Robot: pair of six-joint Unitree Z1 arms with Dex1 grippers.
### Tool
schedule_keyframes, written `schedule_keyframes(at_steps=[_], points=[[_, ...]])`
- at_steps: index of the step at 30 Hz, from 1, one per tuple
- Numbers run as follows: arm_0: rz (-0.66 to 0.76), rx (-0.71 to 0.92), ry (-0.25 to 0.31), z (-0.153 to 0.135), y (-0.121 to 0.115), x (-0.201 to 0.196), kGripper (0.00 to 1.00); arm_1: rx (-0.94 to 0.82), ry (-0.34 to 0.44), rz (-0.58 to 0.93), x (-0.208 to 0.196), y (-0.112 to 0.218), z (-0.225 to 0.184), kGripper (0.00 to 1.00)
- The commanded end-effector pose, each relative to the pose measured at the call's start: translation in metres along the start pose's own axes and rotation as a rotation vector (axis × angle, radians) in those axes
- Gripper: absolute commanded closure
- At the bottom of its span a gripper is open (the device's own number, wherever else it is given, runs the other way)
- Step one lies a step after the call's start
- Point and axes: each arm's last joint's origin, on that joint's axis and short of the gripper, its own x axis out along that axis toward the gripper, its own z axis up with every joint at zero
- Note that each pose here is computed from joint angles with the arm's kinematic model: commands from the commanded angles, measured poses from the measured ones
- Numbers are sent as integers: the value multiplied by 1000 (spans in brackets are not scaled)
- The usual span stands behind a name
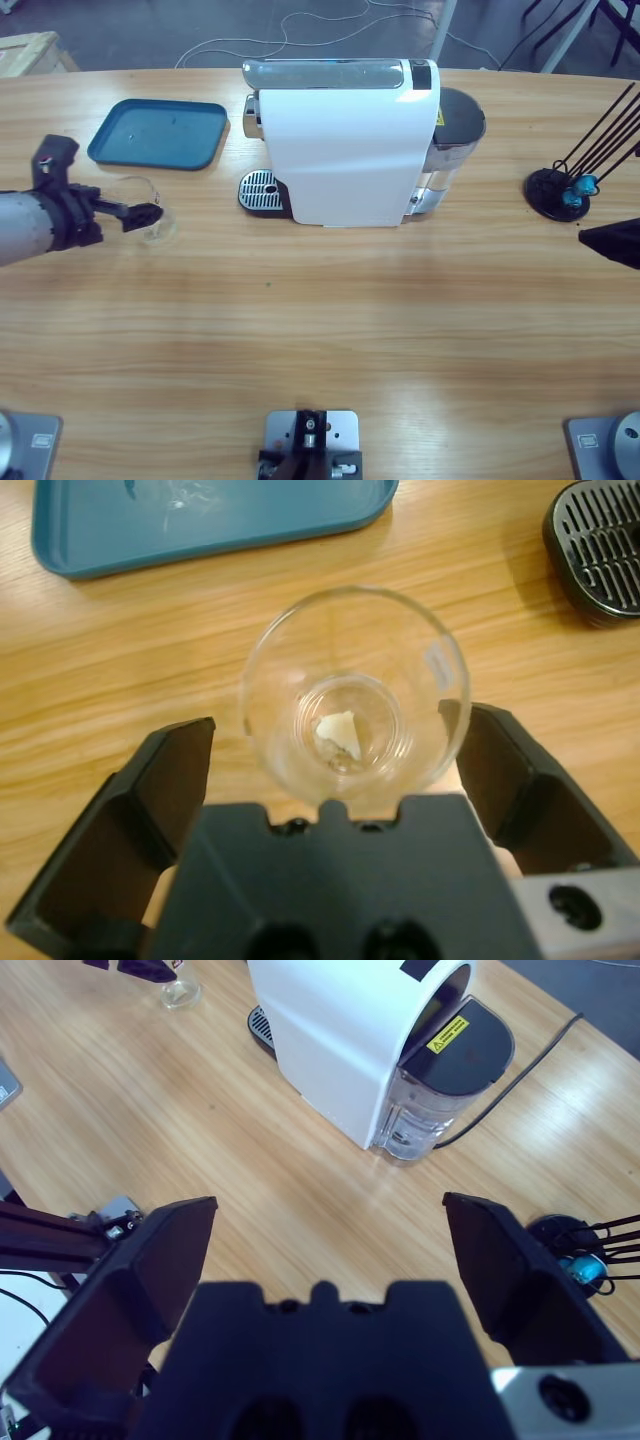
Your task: Pour coffee
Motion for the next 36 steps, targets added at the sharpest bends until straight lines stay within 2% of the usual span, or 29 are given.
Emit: schedule_keyframes(at_steps=[1,2,5,7,11,12,13,17,20,23,29,36], points=[[34,1,57,-12,-4,26,43,13,26,12,7,0,-12,0],[34,3,56,-11,-5,27,128,13,27,12,7,0,-12,0],[32,11,51,-12,-5,29,542,12,30,11,9,0,-12,0],[36,13,50,-12,-6,32,637,12,30,11,11,0,-11,0],[39,14,53,-12,-7,35,668,10,33,11,13,1,-11,0],[38,13,50,-12,-7,35,723,10,33,11,14,1,-11,0],[35,9,38,-12,-7,34,731,10,34,11,14,1,-10,0],[-24,124,-80,1,-10,13,731,2,27,10,17,1,-8,0],[-148,206,-148,14,-14,-5,731,-5,15,10,17,1,-8,0],[-324,269,-190,28,-23,-12,731,-14,10,9,16,1,-11,0],[-467,325,-182,57,-33,19,731,-24,-13,12,7,-2,-21,0],[-434,316,-128,74,-29,70,731,-34,-15,12,3,-3,-26,0]])
